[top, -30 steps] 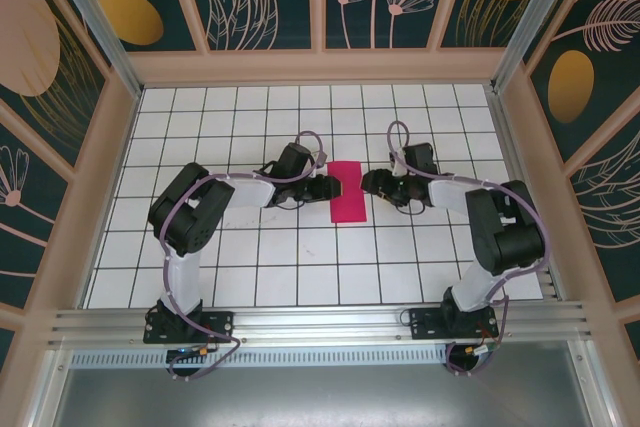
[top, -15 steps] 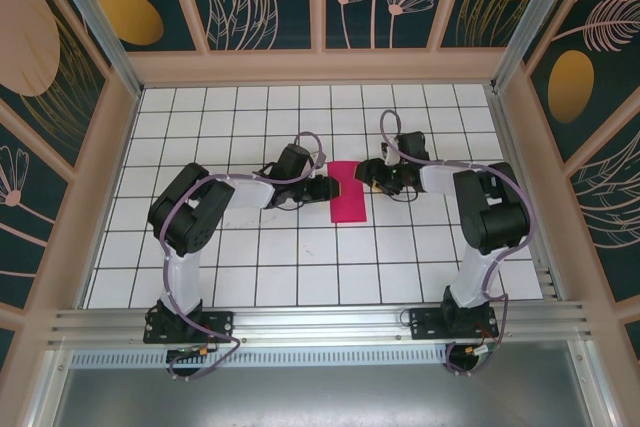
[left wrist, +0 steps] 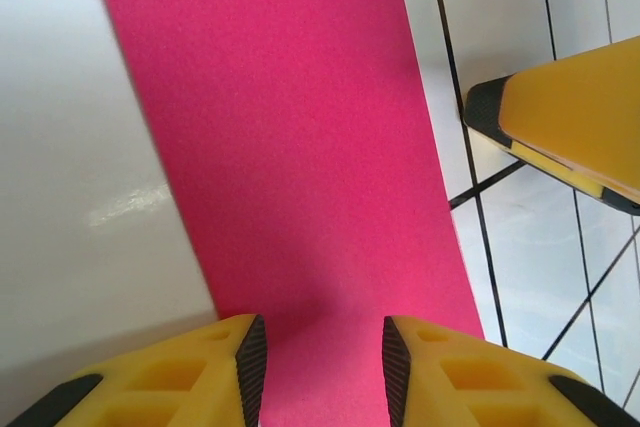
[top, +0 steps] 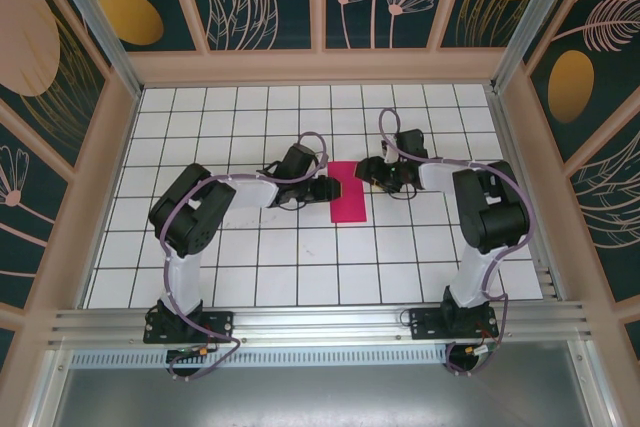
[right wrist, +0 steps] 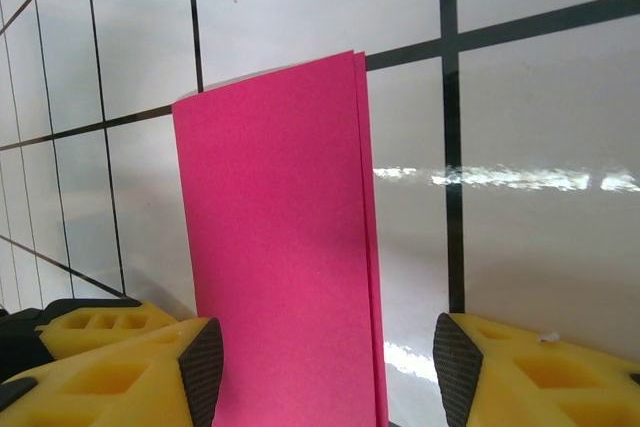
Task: Fold a paper plane with a square sheet of paper (fold left side to right side)
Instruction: Fold the square sheet of paper in half at the center of the table.
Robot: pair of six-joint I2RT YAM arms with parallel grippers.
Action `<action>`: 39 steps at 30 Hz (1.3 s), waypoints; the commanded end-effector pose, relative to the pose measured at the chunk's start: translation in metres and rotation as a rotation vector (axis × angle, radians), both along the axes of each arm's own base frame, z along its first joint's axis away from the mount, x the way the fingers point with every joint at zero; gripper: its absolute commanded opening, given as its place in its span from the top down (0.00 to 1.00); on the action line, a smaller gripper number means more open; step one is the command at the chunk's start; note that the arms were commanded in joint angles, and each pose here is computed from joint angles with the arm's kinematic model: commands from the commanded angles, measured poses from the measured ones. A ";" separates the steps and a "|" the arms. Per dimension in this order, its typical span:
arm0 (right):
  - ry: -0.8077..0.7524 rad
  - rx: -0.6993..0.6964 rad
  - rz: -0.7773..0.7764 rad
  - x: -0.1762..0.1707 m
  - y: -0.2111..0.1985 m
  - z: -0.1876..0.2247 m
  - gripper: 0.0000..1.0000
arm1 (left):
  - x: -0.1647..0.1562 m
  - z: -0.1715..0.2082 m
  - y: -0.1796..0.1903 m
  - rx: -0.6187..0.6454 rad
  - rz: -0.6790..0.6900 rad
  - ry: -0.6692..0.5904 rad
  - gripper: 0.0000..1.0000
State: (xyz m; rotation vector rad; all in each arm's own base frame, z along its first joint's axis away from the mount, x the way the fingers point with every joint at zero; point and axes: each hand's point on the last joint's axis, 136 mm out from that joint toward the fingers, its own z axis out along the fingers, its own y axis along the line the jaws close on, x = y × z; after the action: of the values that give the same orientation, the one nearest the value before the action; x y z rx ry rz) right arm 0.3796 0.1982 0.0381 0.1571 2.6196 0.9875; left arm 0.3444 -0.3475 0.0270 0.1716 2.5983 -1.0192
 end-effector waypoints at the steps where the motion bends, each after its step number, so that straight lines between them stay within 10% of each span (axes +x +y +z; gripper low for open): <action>1: -0.023 -0.022 -0.015 0.000 -0.009 0.010 0.39 | -0.011 -0.031 0.015 0.153 -0.001 0.057 0.61; 39: -0.085 0.002 0.089 0.057 0.020 -0.001 0.39 | -0.012 -0.030 0.013 0.206 -0.014 0.043 0.61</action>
State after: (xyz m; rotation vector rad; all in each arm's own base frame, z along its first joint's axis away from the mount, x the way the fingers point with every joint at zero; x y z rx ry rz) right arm 0.4262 0.2151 0.0405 0.0504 2.5804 1.0309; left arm 0.3454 -0.3469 0.0228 0.2096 2.6475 -0.8479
